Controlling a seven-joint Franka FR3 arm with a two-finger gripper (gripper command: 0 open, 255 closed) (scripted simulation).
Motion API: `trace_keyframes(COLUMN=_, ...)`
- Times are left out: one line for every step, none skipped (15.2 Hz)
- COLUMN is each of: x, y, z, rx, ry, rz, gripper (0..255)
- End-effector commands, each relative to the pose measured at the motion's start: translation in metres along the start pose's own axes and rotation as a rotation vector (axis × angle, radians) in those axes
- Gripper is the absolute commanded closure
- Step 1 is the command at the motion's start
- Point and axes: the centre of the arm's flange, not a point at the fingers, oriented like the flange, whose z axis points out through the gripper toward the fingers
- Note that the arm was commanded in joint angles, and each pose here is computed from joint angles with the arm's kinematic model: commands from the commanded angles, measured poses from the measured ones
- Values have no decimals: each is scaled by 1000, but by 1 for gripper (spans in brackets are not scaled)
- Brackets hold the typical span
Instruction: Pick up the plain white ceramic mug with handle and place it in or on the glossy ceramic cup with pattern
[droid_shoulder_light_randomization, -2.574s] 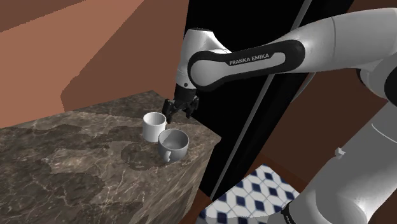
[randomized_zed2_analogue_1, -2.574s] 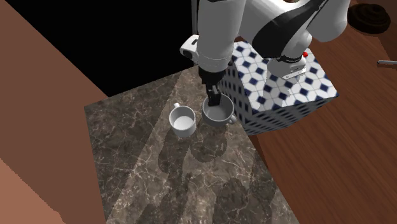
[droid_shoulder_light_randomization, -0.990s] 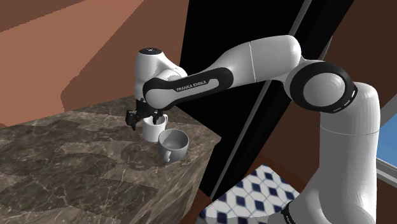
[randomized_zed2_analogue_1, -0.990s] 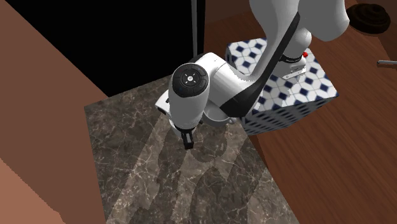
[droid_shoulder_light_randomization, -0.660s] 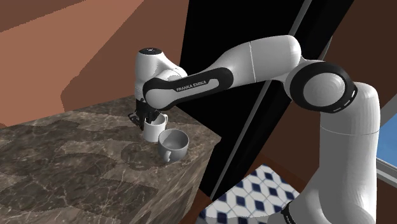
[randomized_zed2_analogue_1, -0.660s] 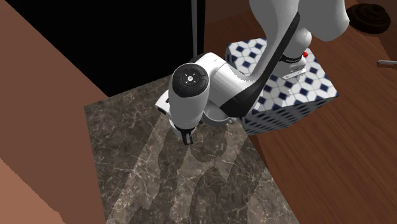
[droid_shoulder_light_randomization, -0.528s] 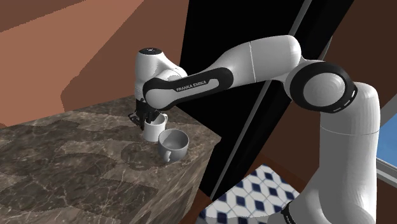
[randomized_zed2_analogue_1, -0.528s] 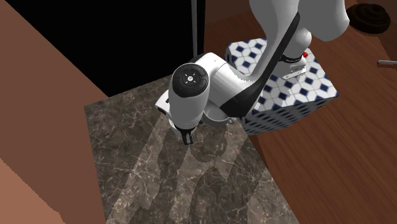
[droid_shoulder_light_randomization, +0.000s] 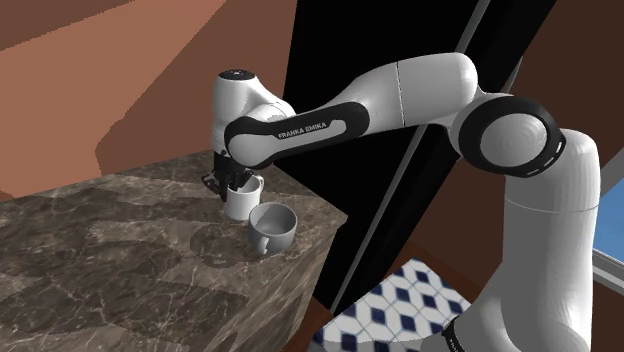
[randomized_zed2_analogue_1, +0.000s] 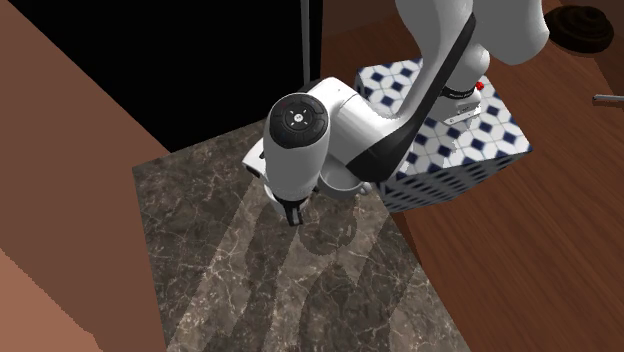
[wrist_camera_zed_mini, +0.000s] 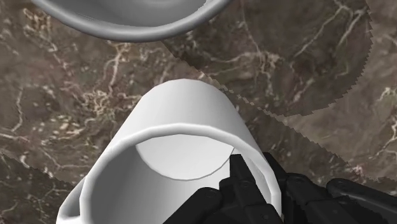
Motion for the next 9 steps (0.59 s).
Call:
trace_keyframes(x=1, y=0, z=-10, rx=0, ry=0, rz=0, gripper=255)
trace_keyframes(x=2, y=0, z=-16, rx=0, ry=0, rz=0, gripper=255)
trace_keyframes(x=2, y=0, z=-21, rx=0, ry=0, rz=0, gripper=255)
trace_keyframes(x=3, y=0, z=-26, rx=0, ry=0, rz=0, gripper=255)
trace_keyframes(x=4, y=0, z=-31, rx=0, ry=0, rz=0, gripper=255)
trace_keyframes(x=4, y=0, z=-37, rx=0, ry=0, rz=0, gripper=255)
trace_keyframes(x=5, y=0, z=-42, rx=0, ry=0, rz=0, gripper=255)
trace_keyframes(x=5, y=1, z=-47, rx=0, ry=0, rz=0, gripper=255)
trace_keyframes(x=6, y=1, z=-52, rx=0, ry=0, rz=0, gripper=255)
